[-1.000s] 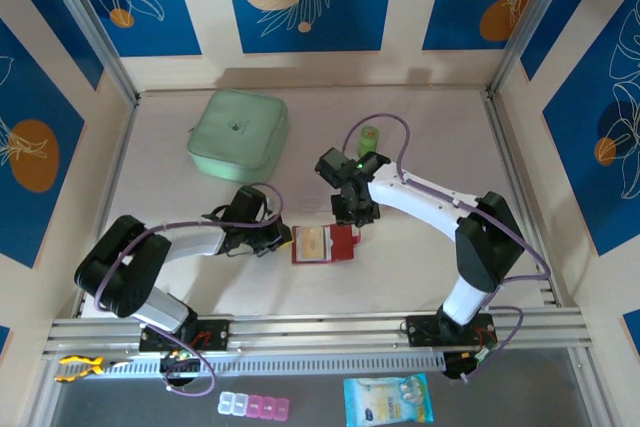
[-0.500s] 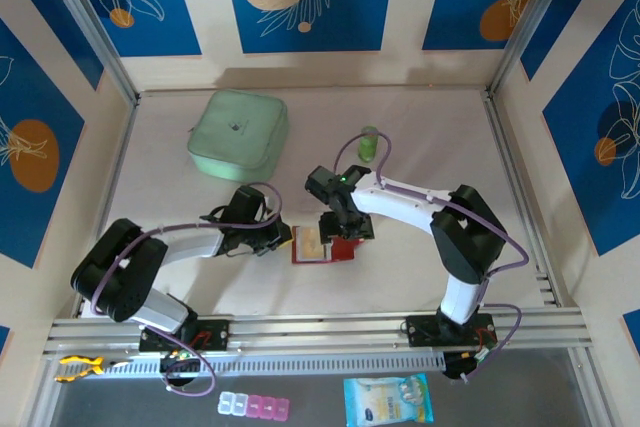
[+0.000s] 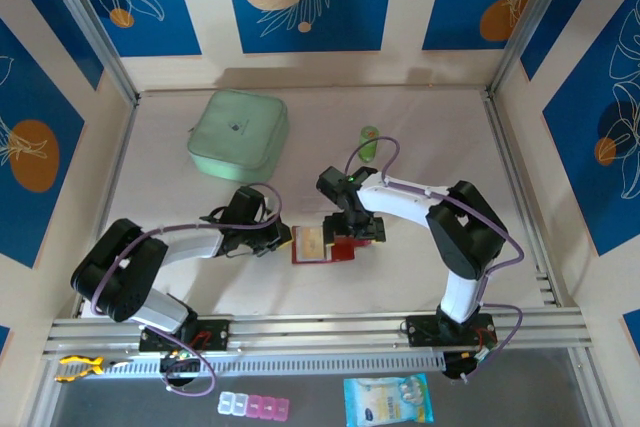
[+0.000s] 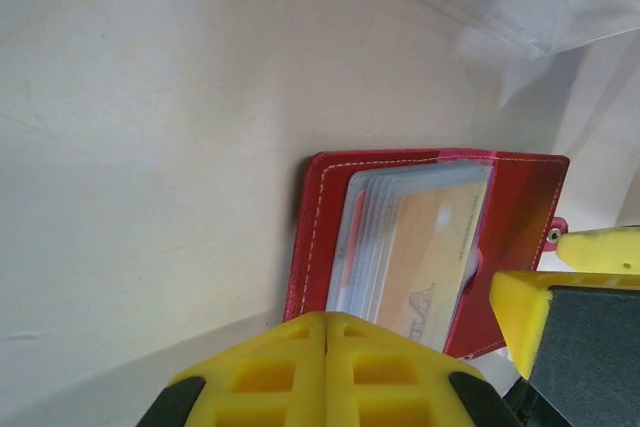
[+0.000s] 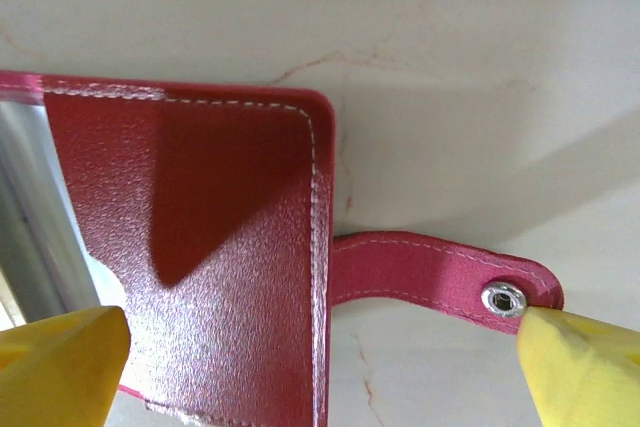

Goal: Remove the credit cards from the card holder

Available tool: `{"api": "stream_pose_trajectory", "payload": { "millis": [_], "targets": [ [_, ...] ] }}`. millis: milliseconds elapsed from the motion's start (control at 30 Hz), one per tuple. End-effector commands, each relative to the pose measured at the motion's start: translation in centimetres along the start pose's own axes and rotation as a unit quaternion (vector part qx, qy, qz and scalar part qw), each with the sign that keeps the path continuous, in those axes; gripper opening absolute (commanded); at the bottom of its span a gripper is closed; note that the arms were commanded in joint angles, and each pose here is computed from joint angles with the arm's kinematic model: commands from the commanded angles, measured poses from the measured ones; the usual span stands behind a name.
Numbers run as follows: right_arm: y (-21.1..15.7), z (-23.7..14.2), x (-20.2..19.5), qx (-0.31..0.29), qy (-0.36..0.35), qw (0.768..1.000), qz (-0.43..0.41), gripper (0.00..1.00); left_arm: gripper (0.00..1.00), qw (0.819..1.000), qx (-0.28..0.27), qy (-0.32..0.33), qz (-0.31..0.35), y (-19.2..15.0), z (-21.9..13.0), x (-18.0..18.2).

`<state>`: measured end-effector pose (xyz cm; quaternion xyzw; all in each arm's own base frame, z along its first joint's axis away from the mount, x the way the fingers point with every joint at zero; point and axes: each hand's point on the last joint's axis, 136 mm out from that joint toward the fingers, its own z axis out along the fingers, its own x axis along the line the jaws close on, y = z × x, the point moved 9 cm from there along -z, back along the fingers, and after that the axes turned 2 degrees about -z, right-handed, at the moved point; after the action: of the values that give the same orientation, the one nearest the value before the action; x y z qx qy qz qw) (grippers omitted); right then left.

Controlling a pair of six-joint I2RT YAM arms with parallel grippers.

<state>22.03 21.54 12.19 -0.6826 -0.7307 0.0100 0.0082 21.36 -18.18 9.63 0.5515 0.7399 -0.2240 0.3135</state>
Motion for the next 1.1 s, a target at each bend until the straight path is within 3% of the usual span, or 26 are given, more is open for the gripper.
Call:
{"api": "stream_pose_trajectory", "payload": {
  "millis": [0, 633, 1067],
  "targets": [
    [0.0, 1.0, 0.2, 0.016, 0.013, 1.000, -0.006, 0.99, 0.00, 1.000, 0.002, -0.009, 0.000, -0.2, 0.0, -0.3],
    [-0.6, 5.5, 0.3, 0.067, -0.019, 0.998, -0.006, 0.99, 0.00, 1.000, -0.001, -0.009, 0.004, -0.1, -0.3, -0.6],
    [-1.6, 1.4, 1.5, 0.037, 0.035, 0.999, 0.013, 0.94, 0.00, 1.000, 0.004, -0.010, 0.029, 0.3, -1.1, -2.1]
  ]
}}
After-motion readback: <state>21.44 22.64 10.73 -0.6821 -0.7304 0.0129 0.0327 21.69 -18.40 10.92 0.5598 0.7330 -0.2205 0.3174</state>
